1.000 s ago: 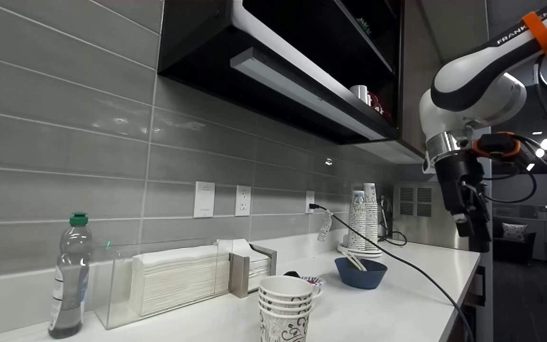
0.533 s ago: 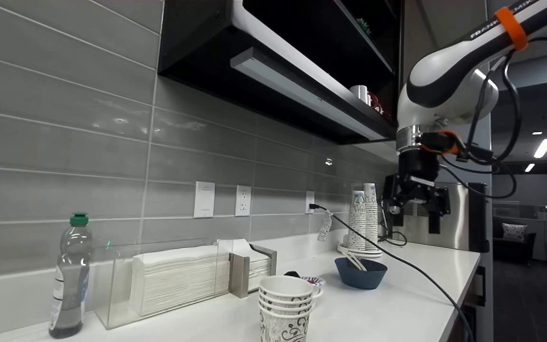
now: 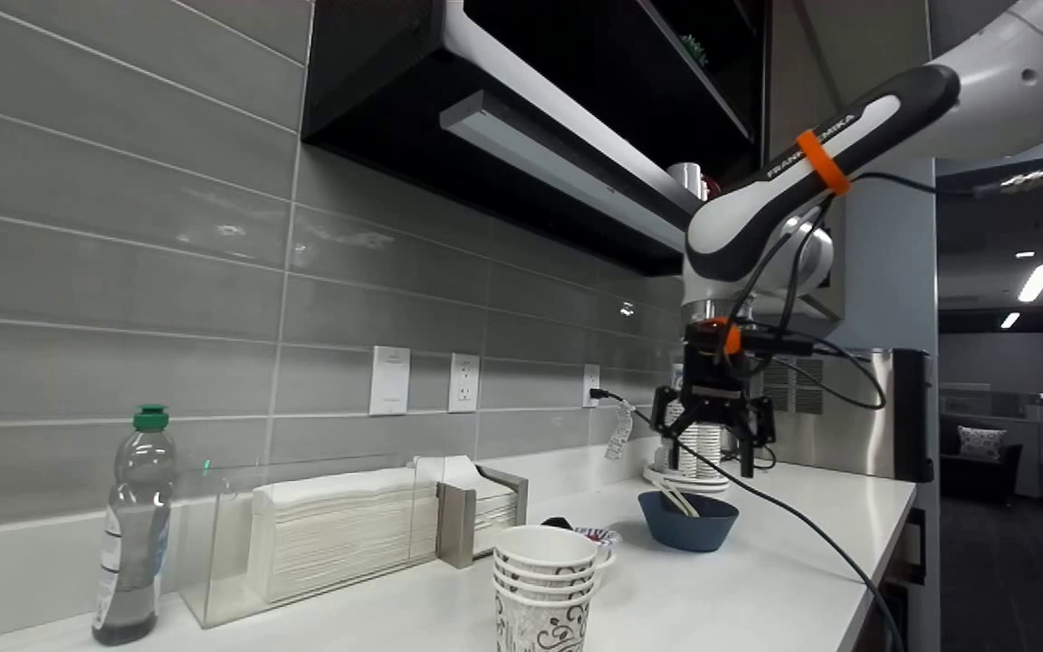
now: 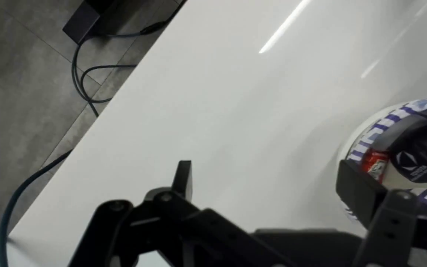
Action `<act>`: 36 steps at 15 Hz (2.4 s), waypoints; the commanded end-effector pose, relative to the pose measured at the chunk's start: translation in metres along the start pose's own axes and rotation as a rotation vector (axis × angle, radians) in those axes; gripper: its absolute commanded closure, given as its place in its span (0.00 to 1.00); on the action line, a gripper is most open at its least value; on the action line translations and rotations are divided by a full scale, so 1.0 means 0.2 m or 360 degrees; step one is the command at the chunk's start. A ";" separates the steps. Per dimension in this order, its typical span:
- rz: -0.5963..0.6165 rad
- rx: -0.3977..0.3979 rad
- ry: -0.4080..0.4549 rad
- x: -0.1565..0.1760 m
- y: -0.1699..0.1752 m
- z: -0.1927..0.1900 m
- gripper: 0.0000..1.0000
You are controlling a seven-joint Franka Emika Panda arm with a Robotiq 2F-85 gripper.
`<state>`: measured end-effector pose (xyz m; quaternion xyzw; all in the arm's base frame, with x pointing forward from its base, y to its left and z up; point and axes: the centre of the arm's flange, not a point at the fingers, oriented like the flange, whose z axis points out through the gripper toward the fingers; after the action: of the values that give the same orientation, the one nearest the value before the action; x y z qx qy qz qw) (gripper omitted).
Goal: Remove the black object from the white plate and put it in the paper cups
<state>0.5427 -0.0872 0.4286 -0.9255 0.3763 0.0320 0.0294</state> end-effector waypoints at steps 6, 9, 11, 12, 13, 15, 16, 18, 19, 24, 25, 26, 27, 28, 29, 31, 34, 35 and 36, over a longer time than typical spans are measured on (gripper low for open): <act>-0.0163 0.0023 0.0015 -0.09 -0.71 0.14 0.00; -0.0272 0.0014 0.0000 -0.04 -0.83 0.19 0.00; -0.0348 0.0017 -0.0047 0.00 -0.89 0.25 0.00; -0.0367 0.0003 -0.0045 0.02 -0.92 0.29 0.00; -0.0383 -0.0020 -0.0036 0.04 -0.94 0.32 0.00; -0.0389 -0.0045 -0.0035 0.08 -0.97 0.37 0.00; -0.0386 -0.0045 -0.0044 0.10 -0.98 0.40 0.00; -0.0389 -0.0042 -0.0054 0.12 -1.00 0.44 0.00; -0.0388 -0.0044 -0.0047 0.13 -1.02 0.45 0.00; -0.0377 -0.0061 -0.0029 0.18 -1.03 0.49 0.25; -0.0374 -0.0071 -0.0023 0.18 -1.02 0.49 0.26; -0.0368 -0.0076 -0.0022 0.19 -1.01 0.49 0.34; -0.0361 -0.0078 -0.0021 0.19 -0.99 0.48 0.41; -0.0351 -0.0073 -0.0019 0.20 -0.97 0.47 0.48; -0.0341 -0.0069 -0.0019 0.20 -0.95 0.46 0.56; -0.0324 -0.0070 -0.0017 0.21 -0.93 0.46 0.70; -0.0303 -0.0044 -0.0012 0.20 -0.89 0.40 0.89; -0.0294 -0.0034 -0.0007 0.20 -0.89 0.38 0.94; -0.0278 -0.0017 0.0018 0.20 -0.87 0.33 0.93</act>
<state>0.6985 0.0196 0.3413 -0.9581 0.2838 0.0345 0.0174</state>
